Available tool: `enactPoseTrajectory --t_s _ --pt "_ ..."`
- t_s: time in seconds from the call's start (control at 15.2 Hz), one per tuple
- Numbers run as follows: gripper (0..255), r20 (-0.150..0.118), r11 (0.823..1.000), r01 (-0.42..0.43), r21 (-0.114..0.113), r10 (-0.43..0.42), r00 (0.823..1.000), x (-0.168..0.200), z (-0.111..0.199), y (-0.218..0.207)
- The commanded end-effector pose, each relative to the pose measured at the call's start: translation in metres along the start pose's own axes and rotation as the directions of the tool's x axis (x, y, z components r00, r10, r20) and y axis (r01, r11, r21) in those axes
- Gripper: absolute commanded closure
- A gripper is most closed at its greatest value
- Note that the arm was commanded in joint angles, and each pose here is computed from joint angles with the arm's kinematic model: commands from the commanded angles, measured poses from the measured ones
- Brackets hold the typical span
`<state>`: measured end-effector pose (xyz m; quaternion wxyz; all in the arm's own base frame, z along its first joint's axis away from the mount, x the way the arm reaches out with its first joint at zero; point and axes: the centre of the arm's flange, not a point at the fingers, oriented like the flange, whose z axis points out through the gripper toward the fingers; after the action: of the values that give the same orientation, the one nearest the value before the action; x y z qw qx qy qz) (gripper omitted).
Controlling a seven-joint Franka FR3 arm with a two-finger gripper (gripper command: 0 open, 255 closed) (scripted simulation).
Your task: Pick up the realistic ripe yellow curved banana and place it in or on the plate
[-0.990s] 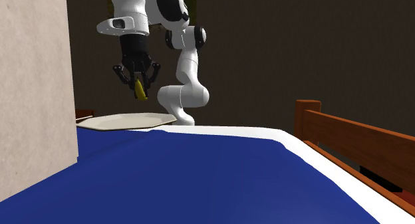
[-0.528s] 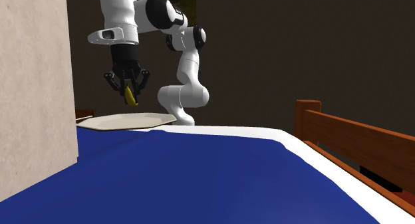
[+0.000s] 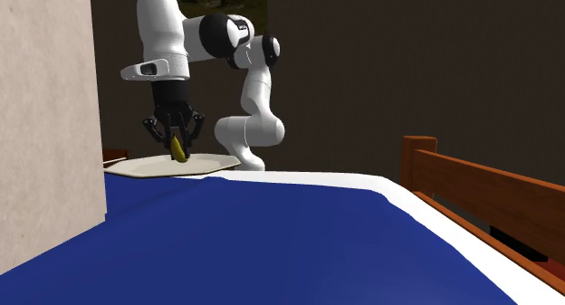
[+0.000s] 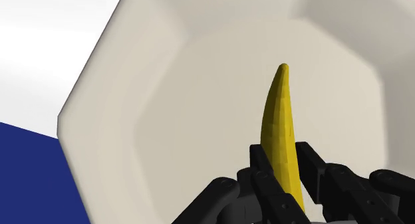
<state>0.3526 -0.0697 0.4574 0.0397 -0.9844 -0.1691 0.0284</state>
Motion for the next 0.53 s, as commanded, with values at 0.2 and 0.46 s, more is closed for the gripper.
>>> enactPoseTrajectory --t_s 0.2,0.46 --pt "255 -0.001 1.0 0.0 0.0 0.0 1.0 -0.0001 0.0028 0.0011" --pt "0 -0.001 1.0 0.0 0.0 0.0 1.0 -0.0001 0.0028 0.0011"
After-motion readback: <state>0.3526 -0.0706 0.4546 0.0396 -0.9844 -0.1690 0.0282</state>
